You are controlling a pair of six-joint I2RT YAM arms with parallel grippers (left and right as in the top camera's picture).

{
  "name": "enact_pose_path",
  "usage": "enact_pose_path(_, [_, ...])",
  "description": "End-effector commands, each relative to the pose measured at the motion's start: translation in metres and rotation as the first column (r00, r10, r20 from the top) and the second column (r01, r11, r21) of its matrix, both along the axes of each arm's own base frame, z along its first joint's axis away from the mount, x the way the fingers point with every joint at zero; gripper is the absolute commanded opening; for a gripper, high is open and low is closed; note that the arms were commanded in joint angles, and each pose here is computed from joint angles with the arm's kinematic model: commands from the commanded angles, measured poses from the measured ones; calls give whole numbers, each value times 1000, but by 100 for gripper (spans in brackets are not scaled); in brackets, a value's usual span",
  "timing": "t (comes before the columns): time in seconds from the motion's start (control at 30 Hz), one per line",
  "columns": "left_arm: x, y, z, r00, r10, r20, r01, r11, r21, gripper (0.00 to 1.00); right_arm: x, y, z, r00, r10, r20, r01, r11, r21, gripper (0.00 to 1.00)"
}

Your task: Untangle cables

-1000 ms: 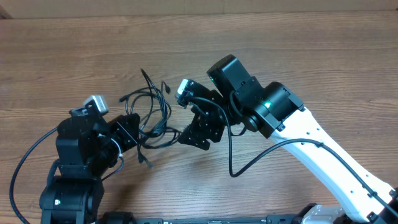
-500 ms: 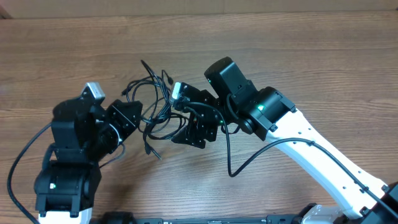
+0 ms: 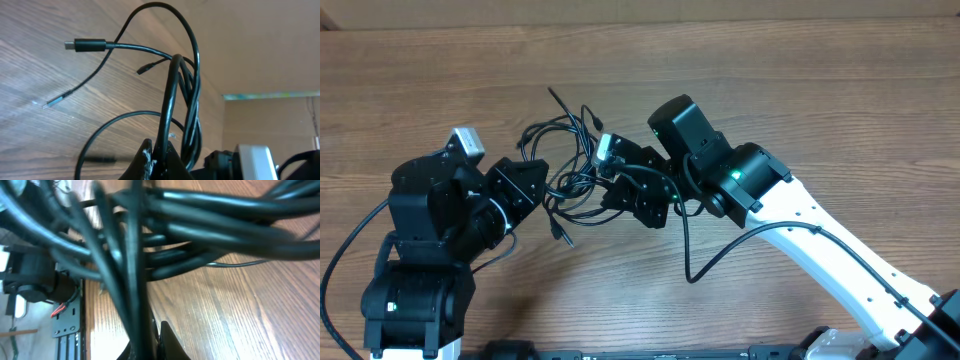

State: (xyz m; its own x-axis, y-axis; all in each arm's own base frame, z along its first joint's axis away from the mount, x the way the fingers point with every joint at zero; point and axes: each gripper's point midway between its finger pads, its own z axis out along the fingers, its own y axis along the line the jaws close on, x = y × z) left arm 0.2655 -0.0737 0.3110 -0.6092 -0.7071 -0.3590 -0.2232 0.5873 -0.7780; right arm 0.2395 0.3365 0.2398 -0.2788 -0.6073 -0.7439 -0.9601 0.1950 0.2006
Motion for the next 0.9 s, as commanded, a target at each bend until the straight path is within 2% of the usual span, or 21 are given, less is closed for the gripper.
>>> enact_pose_path(0.0, [-1, 10, 5, 999, 25, 21, -26, 998, 65, 4, 17, -8, 4, 991, -129, 23, 130, 991, -22, 4])
enact_pose_path(0.2, [-9, 29, -26, 988, 115, -107, -98, 984, 152, 4, 32, -5, 17, 975, -219, 35, 218, 976, 23, 4])
enact_pose_path(0.6, [0, 29, -64, 959, 95, -268, -43, 980, 196, 4, 50, -9, 67, 910, -415, -3, 409, 895, 178, 4])
enact_pose_path(0.77, [2, 28, -80, 937, 93, -337, -26, 980, 199, 4, 61, -23, 86, 835, -548, -36, 542, 812, 218, 4])
enact_pose_path(0.87, [0, 29, -86, 927, 89, -363, -12, 978, 207, 4, 74, -39, 93, 755, -655, -33, 644, 731, 228, 4])
